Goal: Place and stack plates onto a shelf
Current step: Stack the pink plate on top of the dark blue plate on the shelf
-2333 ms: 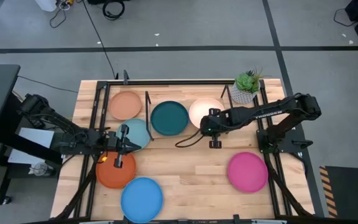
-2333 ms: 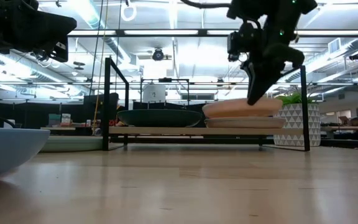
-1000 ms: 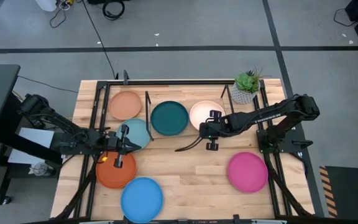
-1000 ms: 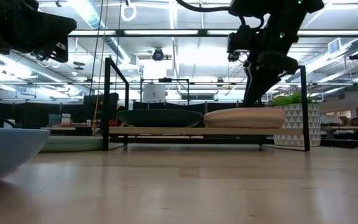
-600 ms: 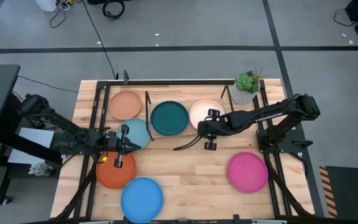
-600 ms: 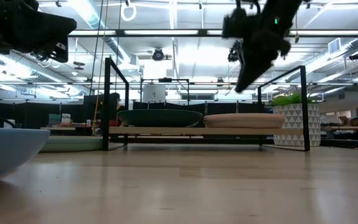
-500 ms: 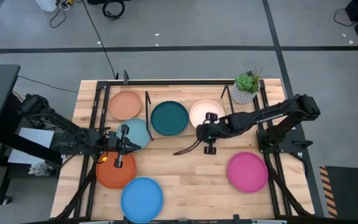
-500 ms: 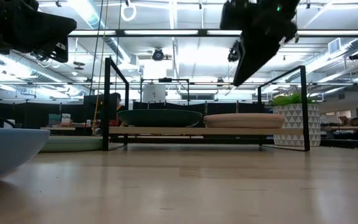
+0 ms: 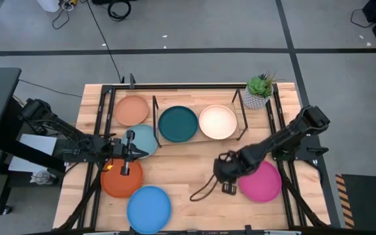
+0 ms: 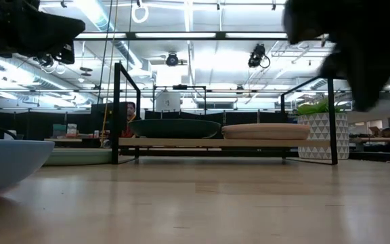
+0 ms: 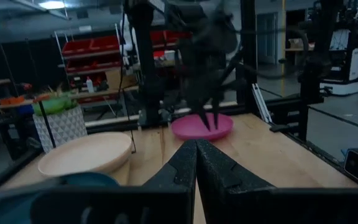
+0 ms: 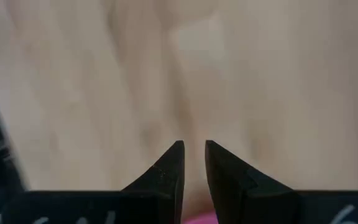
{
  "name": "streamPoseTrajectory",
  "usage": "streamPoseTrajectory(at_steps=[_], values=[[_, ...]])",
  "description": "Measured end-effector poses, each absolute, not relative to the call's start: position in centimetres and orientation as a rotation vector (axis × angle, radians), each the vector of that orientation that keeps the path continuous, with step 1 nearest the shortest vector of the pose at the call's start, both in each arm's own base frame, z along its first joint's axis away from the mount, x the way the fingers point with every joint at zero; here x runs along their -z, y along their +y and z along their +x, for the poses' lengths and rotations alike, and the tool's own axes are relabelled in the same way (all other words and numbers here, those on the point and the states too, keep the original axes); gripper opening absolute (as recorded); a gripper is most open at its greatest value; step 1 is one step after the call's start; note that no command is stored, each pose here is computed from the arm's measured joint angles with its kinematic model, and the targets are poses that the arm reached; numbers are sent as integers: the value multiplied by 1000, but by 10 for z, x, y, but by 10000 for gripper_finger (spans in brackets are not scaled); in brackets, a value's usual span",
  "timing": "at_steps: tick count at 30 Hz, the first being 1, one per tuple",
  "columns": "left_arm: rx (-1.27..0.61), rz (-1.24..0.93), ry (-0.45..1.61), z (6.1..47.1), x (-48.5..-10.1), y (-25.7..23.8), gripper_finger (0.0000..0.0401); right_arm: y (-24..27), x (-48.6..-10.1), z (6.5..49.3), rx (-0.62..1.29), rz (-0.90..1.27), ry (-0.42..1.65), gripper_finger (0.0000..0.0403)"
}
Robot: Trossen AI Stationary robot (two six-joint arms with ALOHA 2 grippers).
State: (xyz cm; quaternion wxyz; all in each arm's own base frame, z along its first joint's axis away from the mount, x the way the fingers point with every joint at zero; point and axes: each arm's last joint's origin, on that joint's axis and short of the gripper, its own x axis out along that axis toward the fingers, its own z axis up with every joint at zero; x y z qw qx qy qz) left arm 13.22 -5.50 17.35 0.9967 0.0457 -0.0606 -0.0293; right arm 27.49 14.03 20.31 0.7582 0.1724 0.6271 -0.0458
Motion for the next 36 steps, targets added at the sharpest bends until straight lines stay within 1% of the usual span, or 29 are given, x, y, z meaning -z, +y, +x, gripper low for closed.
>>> streamPoseTrajectory(at_steps=[3, 6, 11, 13, 24, 27, 29, 31, 36], values=[[57, 131, -122, 132, -173, -55, 16, 153, -199, 267, 106, 462, 1451, 81], [52, 173, -137, 132, -175, -55, 16, 159, -195, 258, 153, 526, 1551, 101], [42, 281, -155, 132, -176, -55, 16, 161, -190, 250, 278, 556, 1614, 144], [38, 323, -160, 132, -177, -55, 16, 163, -187, 249, 308, 565, 1629, 155], [26, 468, -164, 132, -177, -55, 16, 170, -150, 256, 495, 609, 1713, 158], [24, 489, -165, 132, -177, -55, 16, 171, -145, 256, 516, 609, 1721, 153], [23, 494, -166, 132, -177, -55, 16, 171, -146, 256, 517, 615, 1716, 142], [23, 499, -166, 132, -177, -55, 16, 170, -147, 256, 535, 622, 1707, 123], [23, 503, -166, 132, -177, -55, 16, 171, -147, 256, 527, 620, 1700, 57]])
